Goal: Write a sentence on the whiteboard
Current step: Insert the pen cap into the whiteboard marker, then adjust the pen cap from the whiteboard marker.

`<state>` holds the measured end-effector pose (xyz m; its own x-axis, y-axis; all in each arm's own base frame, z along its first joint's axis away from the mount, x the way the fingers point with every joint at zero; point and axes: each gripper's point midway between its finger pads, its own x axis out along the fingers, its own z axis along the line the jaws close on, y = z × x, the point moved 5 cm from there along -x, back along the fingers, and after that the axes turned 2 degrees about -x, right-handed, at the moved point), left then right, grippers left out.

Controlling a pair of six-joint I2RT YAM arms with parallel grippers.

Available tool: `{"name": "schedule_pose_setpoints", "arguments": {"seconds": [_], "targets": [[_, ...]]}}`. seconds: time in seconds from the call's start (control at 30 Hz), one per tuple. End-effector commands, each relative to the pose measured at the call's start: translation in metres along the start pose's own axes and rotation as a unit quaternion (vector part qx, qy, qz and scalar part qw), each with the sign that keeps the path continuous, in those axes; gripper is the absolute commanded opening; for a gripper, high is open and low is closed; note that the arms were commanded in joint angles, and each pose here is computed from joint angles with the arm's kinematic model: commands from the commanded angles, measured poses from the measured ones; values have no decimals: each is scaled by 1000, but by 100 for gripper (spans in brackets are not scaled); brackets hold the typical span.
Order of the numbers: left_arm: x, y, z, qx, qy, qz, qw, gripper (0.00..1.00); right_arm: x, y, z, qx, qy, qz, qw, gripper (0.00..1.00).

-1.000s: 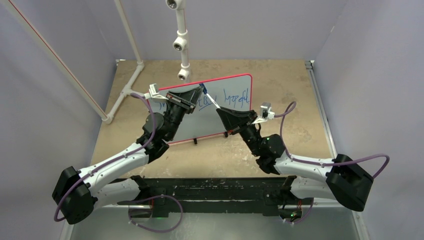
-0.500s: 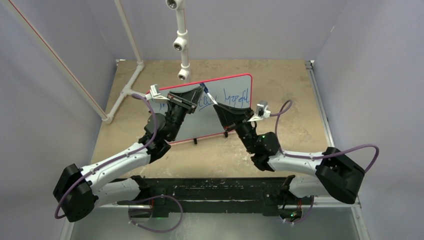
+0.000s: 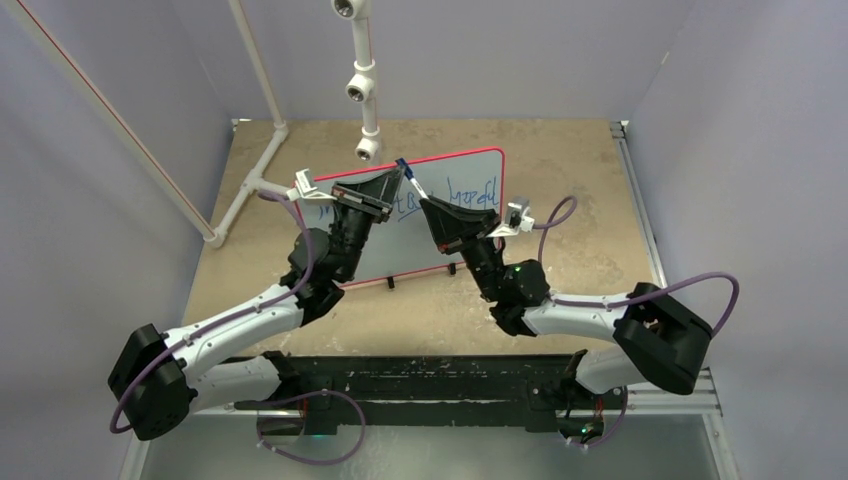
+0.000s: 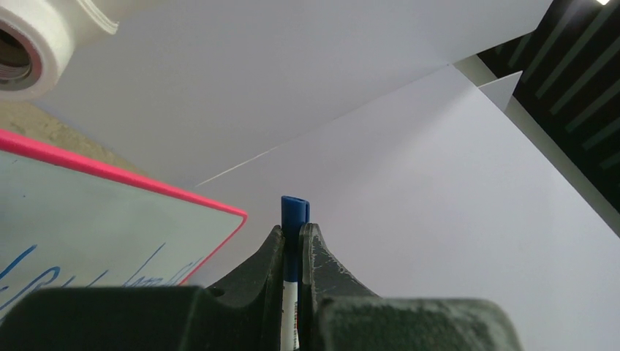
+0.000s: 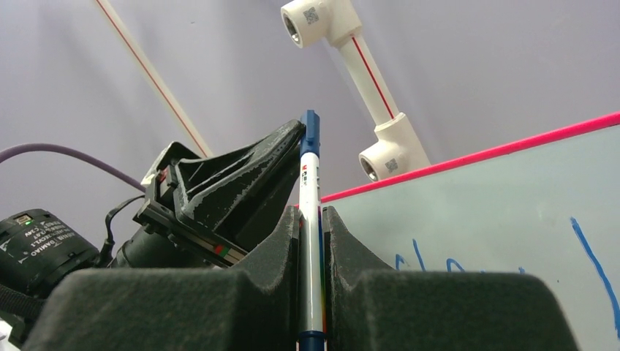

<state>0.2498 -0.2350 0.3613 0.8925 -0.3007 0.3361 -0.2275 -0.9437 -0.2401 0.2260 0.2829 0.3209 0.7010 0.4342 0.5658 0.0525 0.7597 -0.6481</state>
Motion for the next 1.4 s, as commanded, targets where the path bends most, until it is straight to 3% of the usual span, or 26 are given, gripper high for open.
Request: {"name": "schedule_pose_setpoints", "arguments": {"seconds": [0.0, 0.27, 0.43, 0.53, 0.63, 0.87, 1.2, 1.37], "targets": [[-8, 25, -20, 62, 41, 95, 993, 6, 15, -50, 10, 13, 2, -104, 994, 0], [-7, 31, -54, 182, 88, 175, 964, 48, 5, -68, 14, 15, -3, -117, 993, 0], [-9, 34, -64, 234, 101, 223, 941, 62, -1, -74, 20, 7, -17, -105, 994, 0], [-6, 33, -66, 264, 87, 254, 927, 65, -10, -70, 27, 1, -45, -64, 997, 0], [-7, 27, -80, 256, 124, 264, 922, 70, -24, -66, 28, 0, -52, -26, 998, 0], [-1, 8, -86, 231, 124, 265, 928, 73, -55, -73, 40, 5, -110, 8, 994, 0], [-11, 20, -86, 208, 156, 314, 913, 72, -65, -68, 39, 6, -111, 44, 993, 0], [-13, 24, -82, 201, 157, 327, 910, 50, -65, -67, 39, 11, -111, 42, 993, 0]]}}
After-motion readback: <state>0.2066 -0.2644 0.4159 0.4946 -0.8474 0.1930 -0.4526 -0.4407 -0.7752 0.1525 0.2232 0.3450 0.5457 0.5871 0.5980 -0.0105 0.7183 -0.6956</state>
